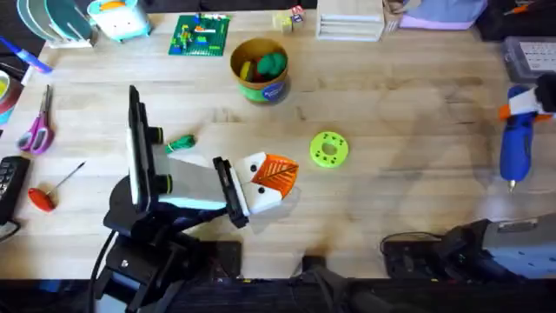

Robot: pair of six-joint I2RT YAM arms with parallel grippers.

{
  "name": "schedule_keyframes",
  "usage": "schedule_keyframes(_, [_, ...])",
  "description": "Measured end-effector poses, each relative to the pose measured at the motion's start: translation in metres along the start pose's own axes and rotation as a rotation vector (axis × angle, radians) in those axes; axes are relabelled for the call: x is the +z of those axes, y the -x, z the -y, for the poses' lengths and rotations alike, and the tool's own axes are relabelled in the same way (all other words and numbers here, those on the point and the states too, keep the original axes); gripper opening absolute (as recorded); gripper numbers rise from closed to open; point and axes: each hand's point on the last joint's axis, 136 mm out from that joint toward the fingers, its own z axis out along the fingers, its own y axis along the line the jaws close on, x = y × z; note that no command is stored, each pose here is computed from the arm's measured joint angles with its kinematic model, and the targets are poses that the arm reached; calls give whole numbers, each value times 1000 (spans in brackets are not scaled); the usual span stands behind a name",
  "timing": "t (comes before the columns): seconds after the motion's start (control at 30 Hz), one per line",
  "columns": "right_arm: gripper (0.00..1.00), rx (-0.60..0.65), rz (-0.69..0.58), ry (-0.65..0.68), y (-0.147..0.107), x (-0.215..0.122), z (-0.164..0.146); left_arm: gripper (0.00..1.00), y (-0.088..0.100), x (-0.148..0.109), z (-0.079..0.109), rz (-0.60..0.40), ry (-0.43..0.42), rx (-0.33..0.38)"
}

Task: Pick up the gripper from the table and insert it into the empty holder that is missing its gripper. Then pick up a screw, insert it into the mounting hole, and use the screwdriver to tighten it. Finally, clean up the table by picking up the vegetable and placing it into the bucket.

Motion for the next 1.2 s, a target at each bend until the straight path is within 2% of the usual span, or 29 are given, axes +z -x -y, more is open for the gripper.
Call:
schedule_keyframes(0.17, [28,63,210,-27,22,-56,-8,16,0,0,0,0,0,0])
schedule_keyframes(0.3, [28,64,377,-27,35,-105,-31,16,0,0,0,0,0,0])
schedule_keyframes(0.47, [28,-34,569,28,47,-164,-90,16,0,0,0,0,0,0])
schedule_keyframes(0.63, [28,-192,724,102,43,-208,-155,16,0,0,0,0,0,0])
schedule_keyframes(0.87, [28,-275,927,232,25,-223,-210,16,0,0,0,0,0,0])
schedule_keyframes(1.0, [28,-352,1065,398,21,-230,-255,16,0,0,0,0,0,0])
schedule_keyframes(1.2, [28,-501,1164,672,3,-252,-329,16,0,0,-1,1,5,0])
